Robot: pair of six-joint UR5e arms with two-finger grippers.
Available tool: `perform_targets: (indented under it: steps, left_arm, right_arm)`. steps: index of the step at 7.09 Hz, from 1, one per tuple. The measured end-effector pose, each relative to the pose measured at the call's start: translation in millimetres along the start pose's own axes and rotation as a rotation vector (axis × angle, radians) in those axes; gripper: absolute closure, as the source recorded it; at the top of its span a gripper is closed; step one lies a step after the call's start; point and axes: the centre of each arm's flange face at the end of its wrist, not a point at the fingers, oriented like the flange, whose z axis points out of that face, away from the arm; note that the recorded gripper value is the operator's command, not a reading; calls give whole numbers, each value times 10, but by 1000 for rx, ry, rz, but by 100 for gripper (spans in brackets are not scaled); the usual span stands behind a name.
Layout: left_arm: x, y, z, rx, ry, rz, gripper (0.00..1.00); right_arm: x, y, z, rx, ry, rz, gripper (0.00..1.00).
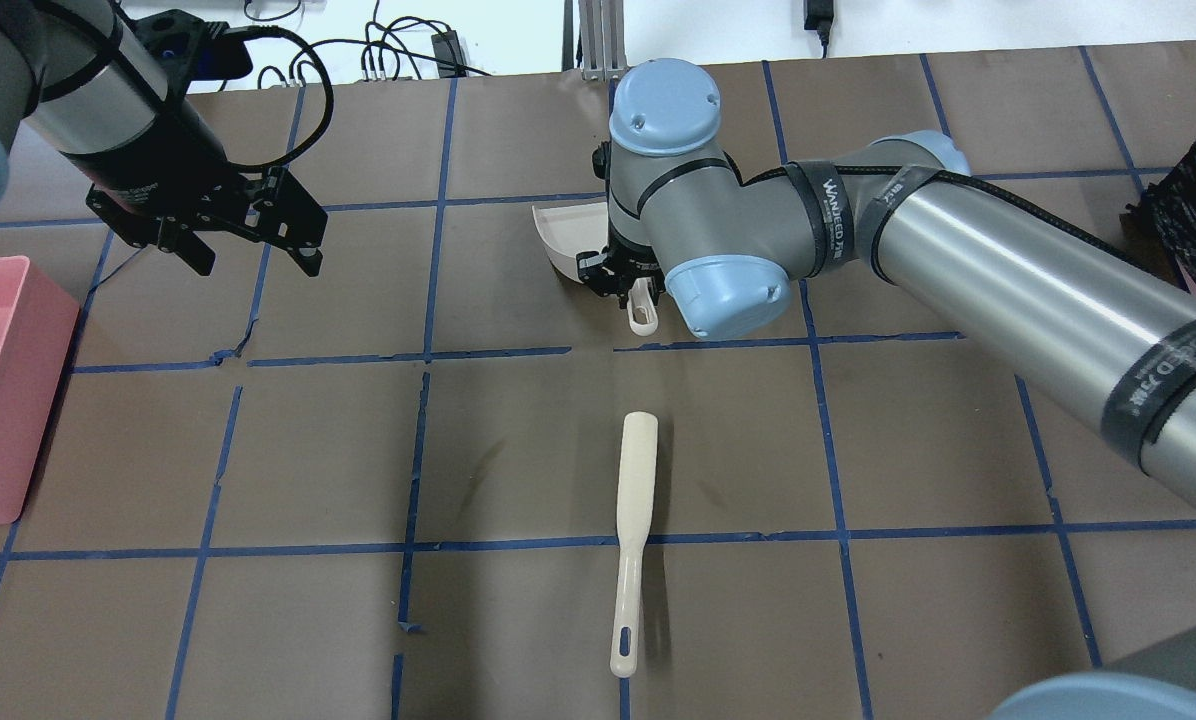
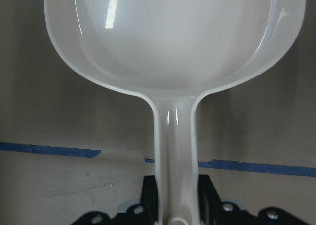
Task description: Sweep and dump trash in nearest bin
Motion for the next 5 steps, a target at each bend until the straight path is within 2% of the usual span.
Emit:
perform_targets:
  steps: [1, 3, 5]
  left_arm:
    - [3, 1, 8, 1, 3, 1, 0]
    - [5, 4, 6, 3, 4, 5, 0]
    - [4, 1, 2, 4, 3, 7, 0]
  right_arm:
    - [2, -4, 50, -7, 4, 5, 12]
    - [8, -22, 97, -14, 6, 29, 3]
    - [124, -210, -212, 14, 1, 52, 1]
